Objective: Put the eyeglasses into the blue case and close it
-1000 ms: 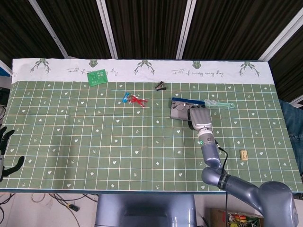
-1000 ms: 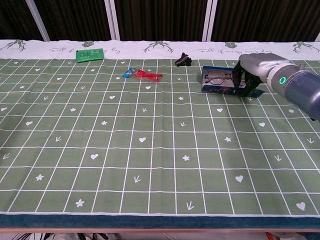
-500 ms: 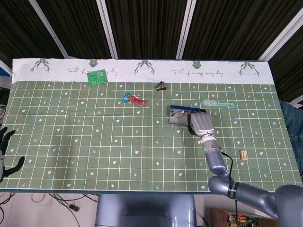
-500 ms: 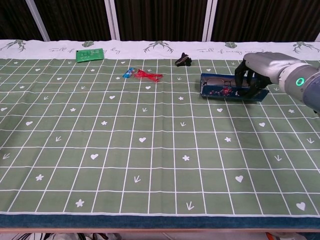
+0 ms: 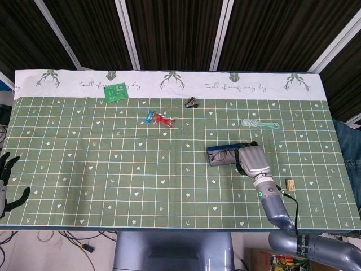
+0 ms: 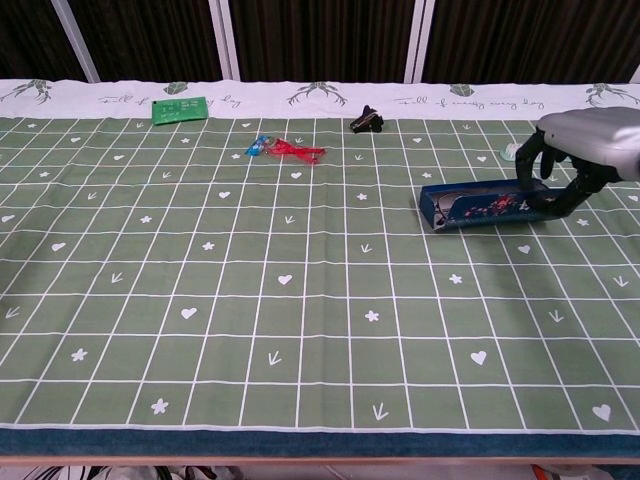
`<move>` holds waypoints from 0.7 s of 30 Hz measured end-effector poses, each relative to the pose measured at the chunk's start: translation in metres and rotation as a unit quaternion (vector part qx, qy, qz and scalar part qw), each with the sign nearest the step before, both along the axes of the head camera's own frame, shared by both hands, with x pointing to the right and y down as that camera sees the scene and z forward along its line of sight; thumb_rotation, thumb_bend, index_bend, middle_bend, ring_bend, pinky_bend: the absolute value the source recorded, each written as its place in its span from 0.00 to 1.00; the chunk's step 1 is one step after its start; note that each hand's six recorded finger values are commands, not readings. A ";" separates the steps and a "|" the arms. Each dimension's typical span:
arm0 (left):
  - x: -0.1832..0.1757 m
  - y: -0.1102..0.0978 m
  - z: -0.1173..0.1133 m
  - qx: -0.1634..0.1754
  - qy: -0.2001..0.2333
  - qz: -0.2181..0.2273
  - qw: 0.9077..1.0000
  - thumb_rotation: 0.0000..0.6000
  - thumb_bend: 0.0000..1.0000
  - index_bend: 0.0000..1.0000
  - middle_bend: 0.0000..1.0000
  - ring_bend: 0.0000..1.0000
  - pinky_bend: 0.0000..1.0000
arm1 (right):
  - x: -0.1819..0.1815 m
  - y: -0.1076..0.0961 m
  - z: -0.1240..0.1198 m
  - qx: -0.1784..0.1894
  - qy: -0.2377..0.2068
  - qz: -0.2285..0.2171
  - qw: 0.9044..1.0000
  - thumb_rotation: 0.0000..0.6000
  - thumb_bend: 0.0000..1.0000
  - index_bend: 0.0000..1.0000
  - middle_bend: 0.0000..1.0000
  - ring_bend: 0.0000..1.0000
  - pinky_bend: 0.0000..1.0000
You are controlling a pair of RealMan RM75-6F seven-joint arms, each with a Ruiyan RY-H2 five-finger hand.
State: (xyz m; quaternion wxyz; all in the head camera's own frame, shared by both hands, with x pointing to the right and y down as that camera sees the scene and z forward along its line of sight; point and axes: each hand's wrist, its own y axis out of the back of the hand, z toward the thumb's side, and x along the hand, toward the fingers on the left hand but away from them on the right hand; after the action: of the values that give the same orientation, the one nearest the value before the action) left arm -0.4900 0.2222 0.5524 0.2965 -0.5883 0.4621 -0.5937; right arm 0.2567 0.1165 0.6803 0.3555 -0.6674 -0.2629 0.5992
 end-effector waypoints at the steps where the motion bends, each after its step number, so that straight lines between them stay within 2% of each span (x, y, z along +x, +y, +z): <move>1: 0.000 0.000 0.000 0.000 0.000 0.000 1.000 1.00 0.32 0.12 0.00 0.00 0.00 | -0.001 0.000 0.001 -0.003 0.000 -0.002 1.000 1.00 0.53 0.76 0.36 0.35 0.22; 14: -0.001 0.000 0.000 0.000 -0.002 0.000 1.000 1.00 0.32 0.12 0.00 0.00 0.00 | -0.016 -0.005 0.003 0.001 -0.009 -0.014 1.000 1.00 0.53 0.78 0.26 0.24 0.18; 21: -0.001 0.000 -0.001 0.001 -0.003 -0.001 1.000 1.00 0.32 0.12 0.00 0.00 0.00 | -0.018 -0.014 0.009 0.004 -0.010 -0.007 1.000 1.00 0.52 0.78 0.24 0.23 0.18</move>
State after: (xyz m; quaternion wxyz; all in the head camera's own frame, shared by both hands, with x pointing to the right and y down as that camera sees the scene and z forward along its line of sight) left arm -0.4912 0.2223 0.5518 0.2980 -0.5860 0.4622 -0.5952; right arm 0.2386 0.1021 0.6894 0.3600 -0.6738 -0.2638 0.5889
